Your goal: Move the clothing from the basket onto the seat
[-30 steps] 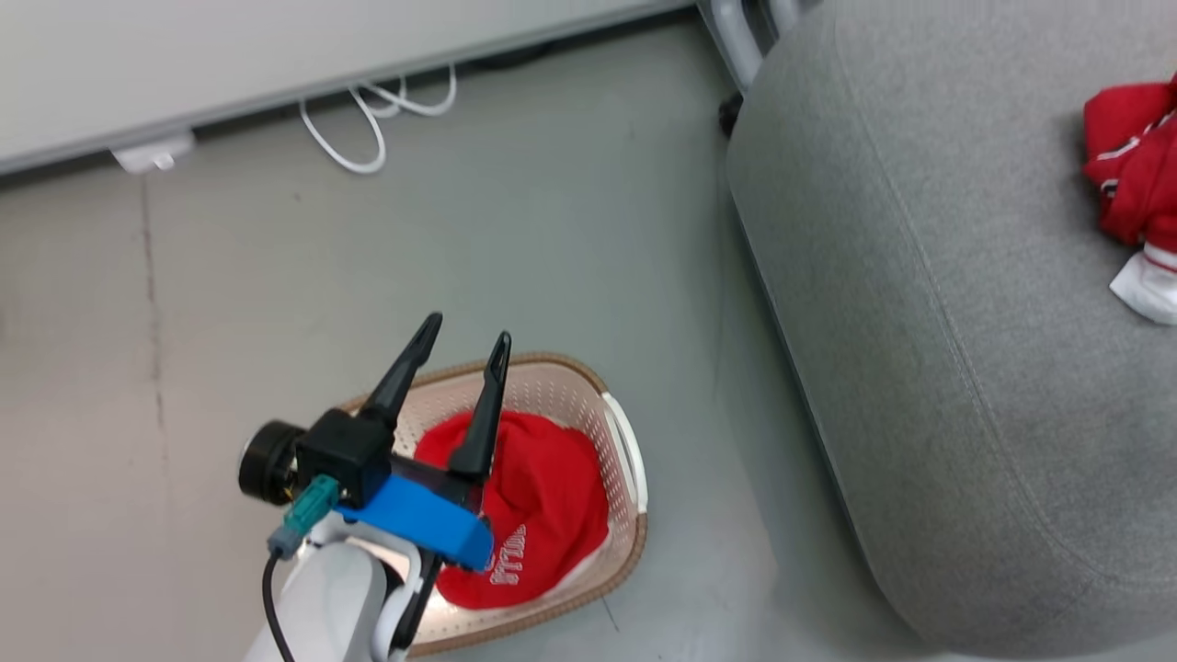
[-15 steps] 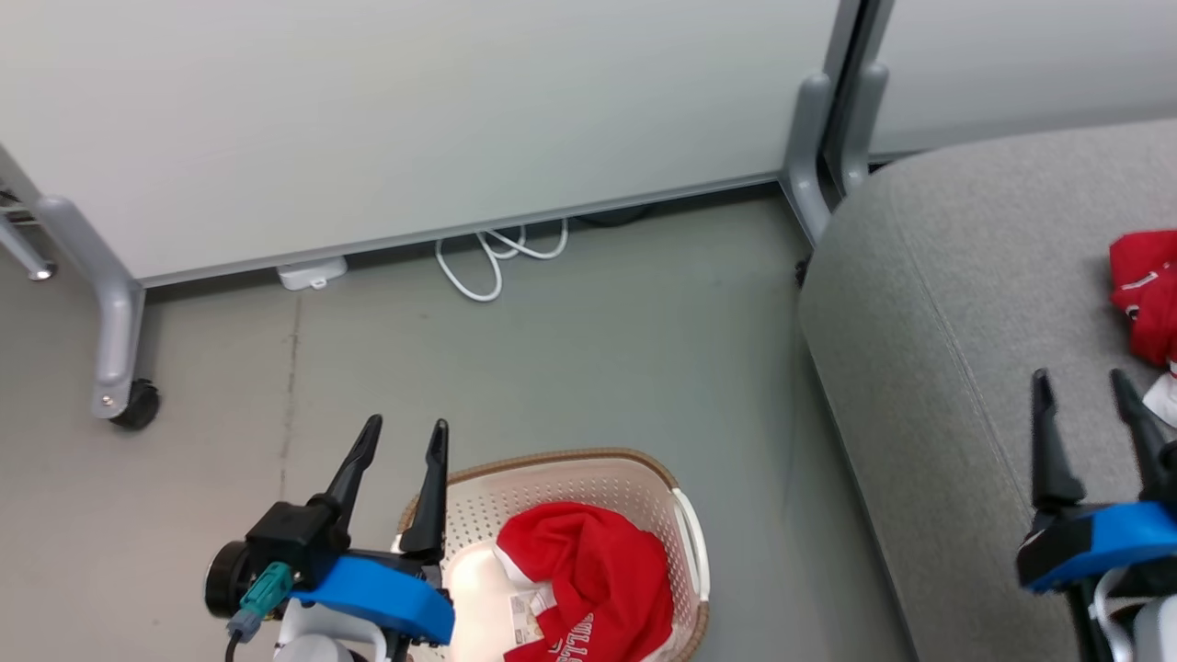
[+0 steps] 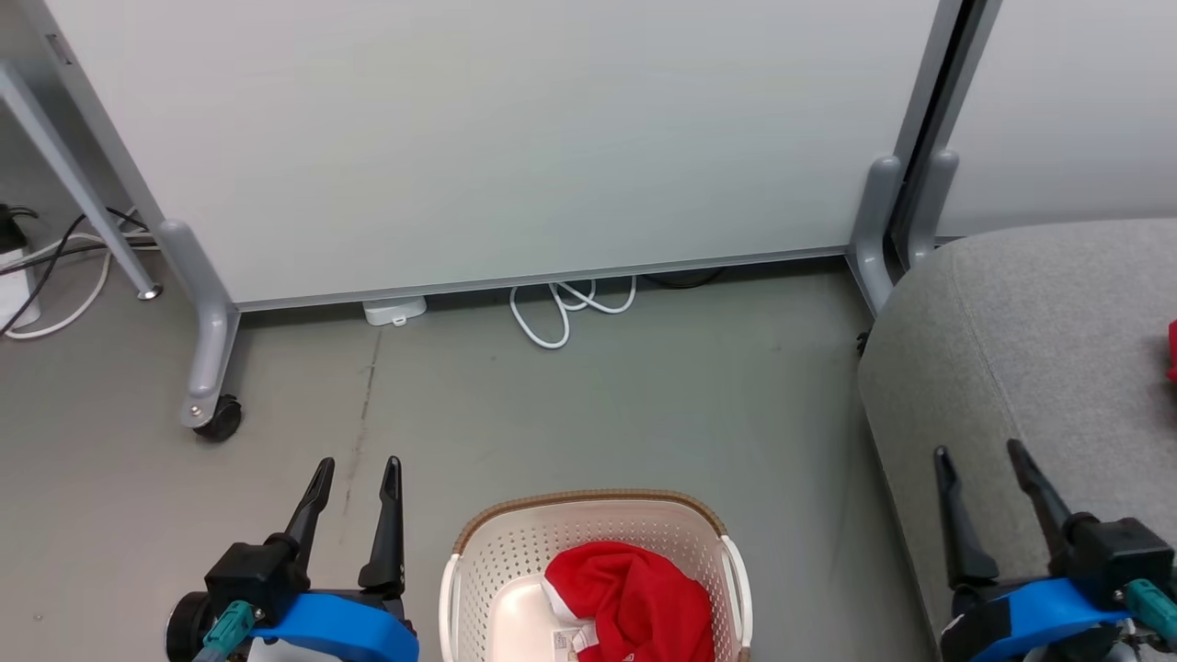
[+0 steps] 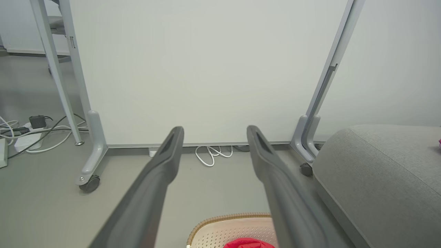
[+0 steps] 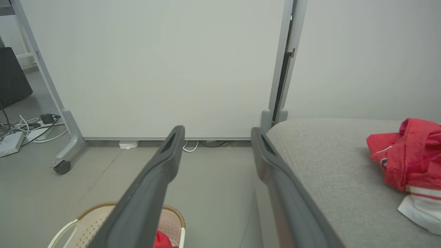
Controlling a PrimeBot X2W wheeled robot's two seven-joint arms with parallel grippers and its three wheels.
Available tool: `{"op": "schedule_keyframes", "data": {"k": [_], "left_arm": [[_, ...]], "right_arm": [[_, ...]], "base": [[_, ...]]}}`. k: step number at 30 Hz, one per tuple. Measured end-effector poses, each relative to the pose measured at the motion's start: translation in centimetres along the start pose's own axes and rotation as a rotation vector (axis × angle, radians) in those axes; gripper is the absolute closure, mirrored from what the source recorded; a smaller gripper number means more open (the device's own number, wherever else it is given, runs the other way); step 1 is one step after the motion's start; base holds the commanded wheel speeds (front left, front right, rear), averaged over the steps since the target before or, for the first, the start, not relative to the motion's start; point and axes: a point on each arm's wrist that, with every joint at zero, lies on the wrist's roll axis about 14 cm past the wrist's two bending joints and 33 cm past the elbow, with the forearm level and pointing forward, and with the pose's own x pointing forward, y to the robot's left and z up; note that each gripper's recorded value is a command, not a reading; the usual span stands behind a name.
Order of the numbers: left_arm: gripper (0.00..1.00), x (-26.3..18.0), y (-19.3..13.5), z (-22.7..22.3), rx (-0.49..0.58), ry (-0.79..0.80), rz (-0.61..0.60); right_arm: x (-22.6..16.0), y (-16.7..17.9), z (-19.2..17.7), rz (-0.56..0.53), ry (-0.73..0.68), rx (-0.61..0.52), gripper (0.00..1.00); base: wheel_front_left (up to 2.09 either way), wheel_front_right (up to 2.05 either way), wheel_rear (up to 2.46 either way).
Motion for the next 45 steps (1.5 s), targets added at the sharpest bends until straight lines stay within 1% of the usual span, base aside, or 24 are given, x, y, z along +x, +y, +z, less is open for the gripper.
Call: {"op": "schedule_keyframes", "data": {"k": [3, 8, 23, 32, 39, 45], "left_arm": [[0.00, -0.3, 0.5, 0.1, 0.002, -0.002, 0.015], [0.00, -0.7, 0.8, -0.1, 0.001, 0.004, 0.026], [0.00, -0.8, 0.8, -0.7, -0.005, 0.020, 0.031], [0.00, -0.5, 0.5, -1.9, -0.010, 0.057, 0.021], [0.00, 1.5, -0.3, -3.4, -0.020, 0.102, -0.010], [0.00, 4.5, -1.4, -6.0, -0.031, 0.172, -0.054]], "right_arm": [[0.0, 1.1, -0.3, 0.030, 0.010, 0.006, 0.00], [0.0, 1.9, -0.6, 0.052, 0.017, 0.019, 0.00], [0.0, 2.7, -1.1, 0.075, 0.038, 0.037, 0.00], [0.2, 2.9, -1.9, 0.078, 0.062, 0.046, 0.00], [2.0, 2.6, -2.4, 0.073, 0.075, 0.030, 0.00], [5.8, 3.0, -2.8, 0.095, 0.067, -0.004, 0.00]], "base": [[0.00, 0.00, 0.00], [0.00, 0.00, 0.00], [0.00, 0.00, 0.00], [0.00, 0.00, 0.00], [0.00, 0.00, 0.00], [0.00, 0.00, 0.00]]}}
